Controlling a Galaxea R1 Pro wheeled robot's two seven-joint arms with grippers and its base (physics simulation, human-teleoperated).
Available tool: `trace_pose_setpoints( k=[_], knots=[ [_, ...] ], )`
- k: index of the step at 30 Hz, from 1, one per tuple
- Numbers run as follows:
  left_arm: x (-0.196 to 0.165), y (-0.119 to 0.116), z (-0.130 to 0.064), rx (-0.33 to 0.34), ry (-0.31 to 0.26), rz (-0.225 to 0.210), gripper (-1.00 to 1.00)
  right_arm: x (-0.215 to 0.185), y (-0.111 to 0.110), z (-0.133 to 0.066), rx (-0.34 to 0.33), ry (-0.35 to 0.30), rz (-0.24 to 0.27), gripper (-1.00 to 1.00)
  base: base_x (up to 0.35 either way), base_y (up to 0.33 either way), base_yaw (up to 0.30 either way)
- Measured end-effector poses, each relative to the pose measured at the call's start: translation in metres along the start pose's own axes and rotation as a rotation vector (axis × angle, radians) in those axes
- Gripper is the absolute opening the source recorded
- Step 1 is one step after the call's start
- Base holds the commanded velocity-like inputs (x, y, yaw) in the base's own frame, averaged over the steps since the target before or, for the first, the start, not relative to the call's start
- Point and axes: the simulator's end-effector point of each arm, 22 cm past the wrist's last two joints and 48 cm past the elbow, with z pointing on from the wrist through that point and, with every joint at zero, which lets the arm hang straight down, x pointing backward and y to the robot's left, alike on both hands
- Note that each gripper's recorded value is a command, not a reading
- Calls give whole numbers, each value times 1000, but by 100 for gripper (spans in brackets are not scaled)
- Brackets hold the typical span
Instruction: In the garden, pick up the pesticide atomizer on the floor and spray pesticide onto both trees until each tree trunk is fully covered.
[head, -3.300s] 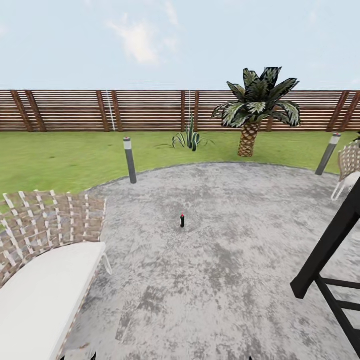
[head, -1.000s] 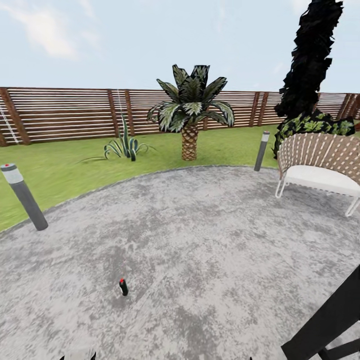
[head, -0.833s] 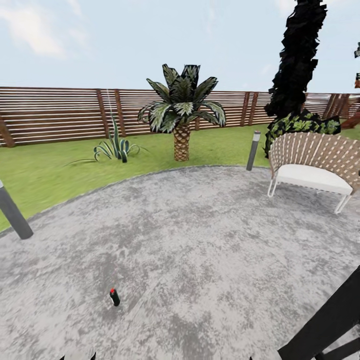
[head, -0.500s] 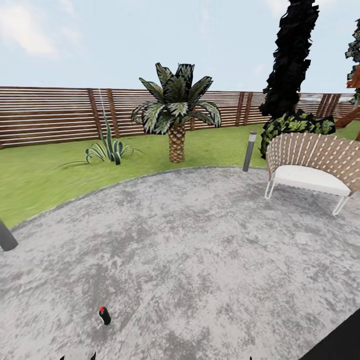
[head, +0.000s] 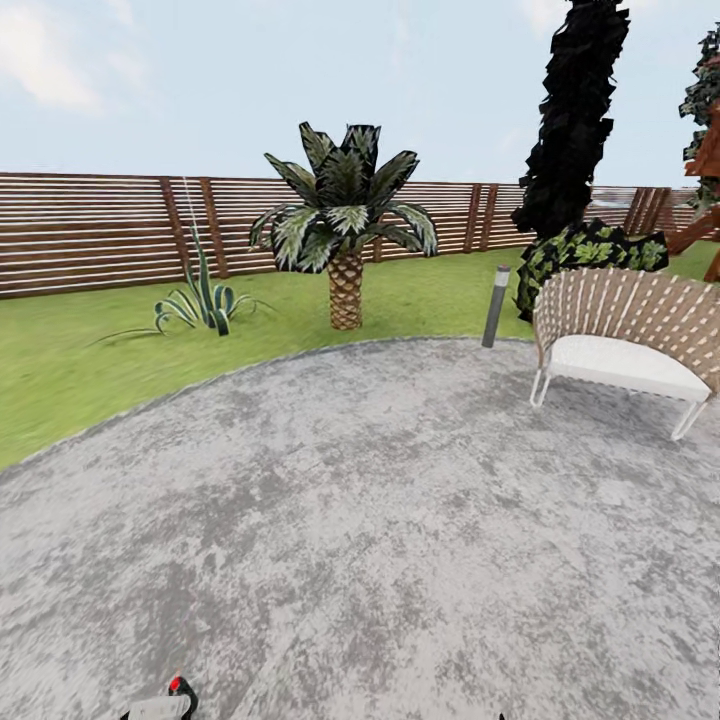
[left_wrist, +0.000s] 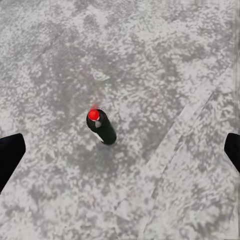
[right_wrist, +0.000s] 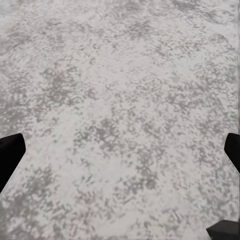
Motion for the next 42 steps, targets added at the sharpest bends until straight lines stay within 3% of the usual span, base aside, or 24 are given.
trace_pose_setpoints(
  k=[10, 42],
  knots=[
    [0, 0, 0, 0, 0, 0, 100, 0, 0, 0, 0, 0, 0, 100, 338, -61, -226],
    [0, 1, 0, -1, -1, 0, 100, 0, 2, 0, -4, 0, 0, 100, 338, -23, -4]
  ],
)
